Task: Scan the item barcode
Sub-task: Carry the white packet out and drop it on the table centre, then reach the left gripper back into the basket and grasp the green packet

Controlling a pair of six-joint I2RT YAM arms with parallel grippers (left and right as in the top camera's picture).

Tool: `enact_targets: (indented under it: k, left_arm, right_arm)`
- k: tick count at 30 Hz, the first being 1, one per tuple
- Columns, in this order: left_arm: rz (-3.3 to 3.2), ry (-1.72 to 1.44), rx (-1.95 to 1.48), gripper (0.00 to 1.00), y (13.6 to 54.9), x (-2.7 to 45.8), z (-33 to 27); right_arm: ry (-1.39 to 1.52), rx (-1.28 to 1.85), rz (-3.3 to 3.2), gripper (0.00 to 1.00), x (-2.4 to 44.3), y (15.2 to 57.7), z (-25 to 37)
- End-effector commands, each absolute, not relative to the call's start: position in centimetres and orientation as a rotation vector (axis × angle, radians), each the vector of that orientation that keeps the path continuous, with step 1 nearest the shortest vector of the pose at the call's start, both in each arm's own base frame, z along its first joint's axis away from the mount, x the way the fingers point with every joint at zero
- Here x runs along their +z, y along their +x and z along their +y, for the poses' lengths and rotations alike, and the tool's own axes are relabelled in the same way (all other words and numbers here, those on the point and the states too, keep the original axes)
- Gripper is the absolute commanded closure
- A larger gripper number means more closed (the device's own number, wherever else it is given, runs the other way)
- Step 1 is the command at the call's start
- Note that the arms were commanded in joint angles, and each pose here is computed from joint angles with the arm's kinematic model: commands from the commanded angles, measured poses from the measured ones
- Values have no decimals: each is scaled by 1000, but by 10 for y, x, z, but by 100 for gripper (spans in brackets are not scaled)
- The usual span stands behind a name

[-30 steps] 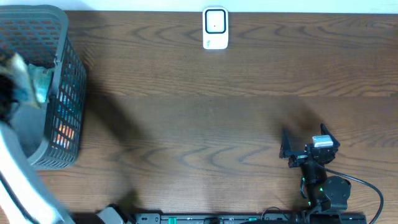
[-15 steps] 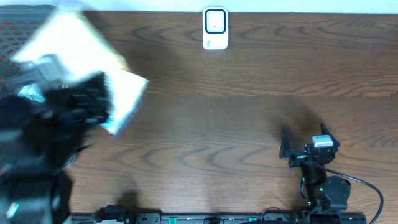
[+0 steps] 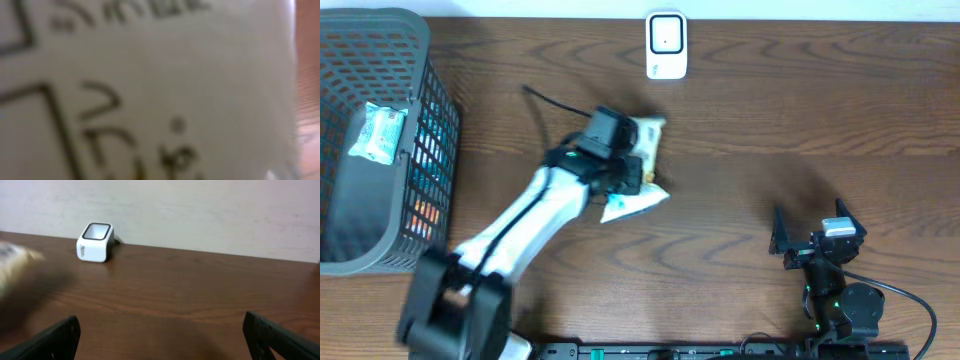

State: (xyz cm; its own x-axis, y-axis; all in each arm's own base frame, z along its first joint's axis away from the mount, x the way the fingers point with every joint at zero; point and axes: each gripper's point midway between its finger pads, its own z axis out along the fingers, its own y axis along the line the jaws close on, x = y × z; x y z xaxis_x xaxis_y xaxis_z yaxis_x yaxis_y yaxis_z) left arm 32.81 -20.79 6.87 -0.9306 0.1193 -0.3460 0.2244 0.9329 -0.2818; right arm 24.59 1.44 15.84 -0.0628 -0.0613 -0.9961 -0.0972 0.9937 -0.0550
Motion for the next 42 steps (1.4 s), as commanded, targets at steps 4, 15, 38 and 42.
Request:
enact_targets:
  k: [4,15,38,42]
  left_arm:
    - [2695,323,-456,2,340,79,-228]
    - [2122,-100,-95,2,385,362,-78]
    - [2161,-1445,-33,2,397,156,282]
    - [2224,-1466,-31,2,408,106,290]
  right_arm:
    - [-112,18,1635,1,158,246,11]
    - [-112,18,1635,1,158,246,11]
    - [-112,18,1635,1,158,246,11]
    - [-112,18,1635,1,158,246,11]
